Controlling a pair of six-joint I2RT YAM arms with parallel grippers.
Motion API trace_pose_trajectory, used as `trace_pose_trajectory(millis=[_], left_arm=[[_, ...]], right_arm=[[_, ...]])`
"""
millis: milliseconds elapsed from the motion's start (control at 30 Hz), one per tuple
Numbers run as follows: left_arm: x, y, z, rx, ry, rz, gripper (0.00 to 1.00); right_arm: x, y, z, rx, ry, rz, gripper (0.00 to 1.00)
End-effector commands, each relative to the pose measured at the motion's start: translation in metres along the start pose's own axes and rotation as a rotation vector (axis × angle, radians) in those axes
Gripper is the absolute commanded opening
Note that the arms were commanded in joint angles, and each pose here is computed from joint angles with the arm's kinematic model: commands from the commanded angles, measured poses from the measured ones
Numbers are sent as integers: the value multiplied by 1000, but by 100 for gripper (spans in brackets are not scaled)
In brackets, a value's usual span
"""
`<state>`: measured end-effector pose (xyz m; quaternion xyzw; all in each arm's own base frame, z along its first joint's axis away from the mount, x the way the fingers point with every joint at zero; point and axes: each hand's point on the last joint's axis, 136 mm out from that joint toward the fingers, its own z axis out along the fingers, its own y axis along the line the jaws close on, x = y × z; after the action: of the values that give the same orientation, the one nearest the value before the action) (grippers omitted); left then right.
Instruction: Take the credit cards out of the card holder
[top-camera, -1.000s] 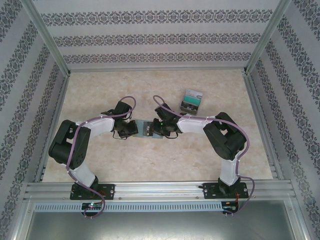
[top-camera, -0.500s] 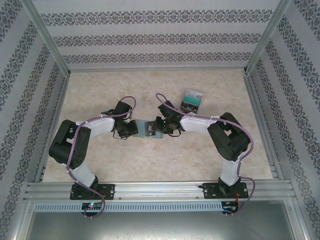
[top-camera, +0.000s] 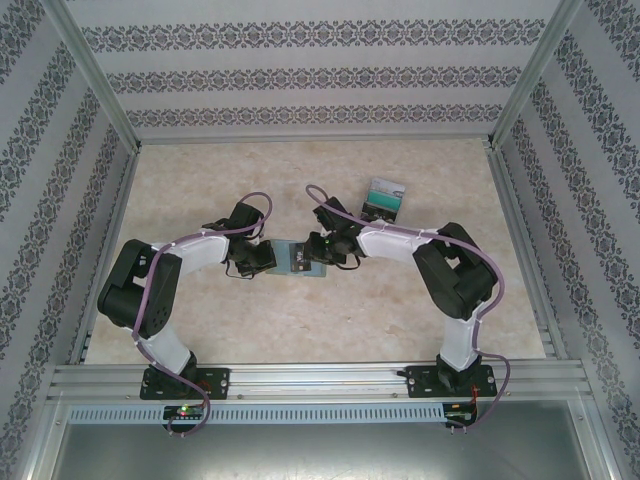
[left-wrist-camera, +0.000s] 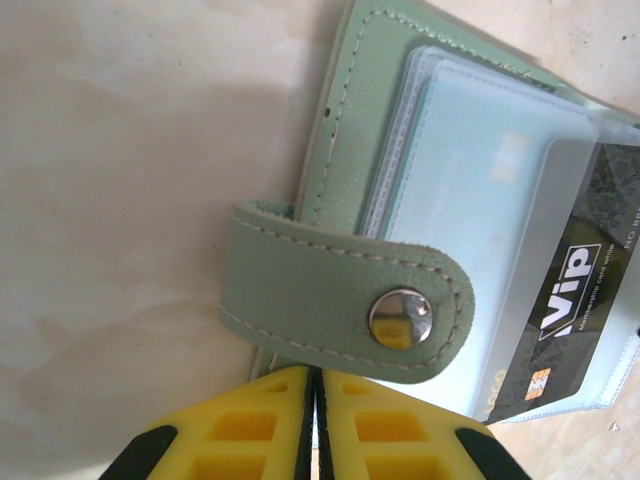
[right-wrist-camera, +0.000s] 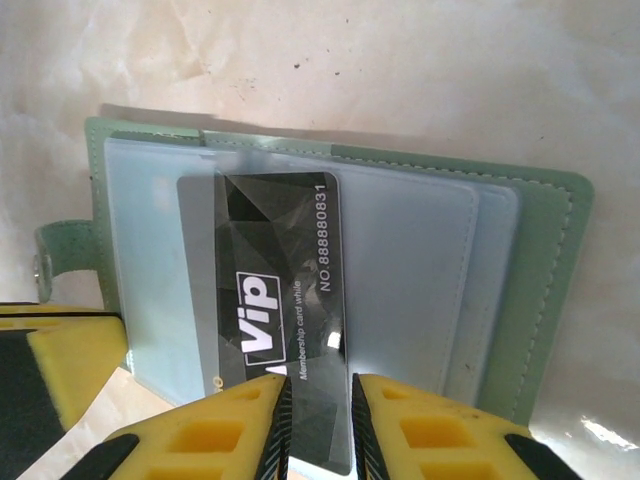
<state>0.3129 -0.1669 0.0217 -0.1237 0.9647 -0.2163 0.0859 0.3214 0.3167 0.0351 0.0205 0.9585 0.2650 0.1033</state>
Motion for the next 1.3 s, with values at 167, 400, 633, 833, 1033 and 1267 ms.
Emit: trace_pose_trajectory(millis=[167,400,633,833,1033,1267], left_arm=[[4,4,1,-7,29,-12,10],[4,4,2,-6,31,-12,10],[4,4,1,-5,31,-14,10],[5,4,2,-5,32,-12,9],[5,4,1,-3,31,-13,9],[5,4,0,-7,29,-12,9]], right_arm=[[5,0,15,-3,47,-22,25],[3,18,18,-85,54,-19,25],[1,24,18,-115,51,-8,24],[0,32,19,-150,49,3,24],[3,25,25,-138,58,21,18],[4,12,23,-105,41,41,0]])
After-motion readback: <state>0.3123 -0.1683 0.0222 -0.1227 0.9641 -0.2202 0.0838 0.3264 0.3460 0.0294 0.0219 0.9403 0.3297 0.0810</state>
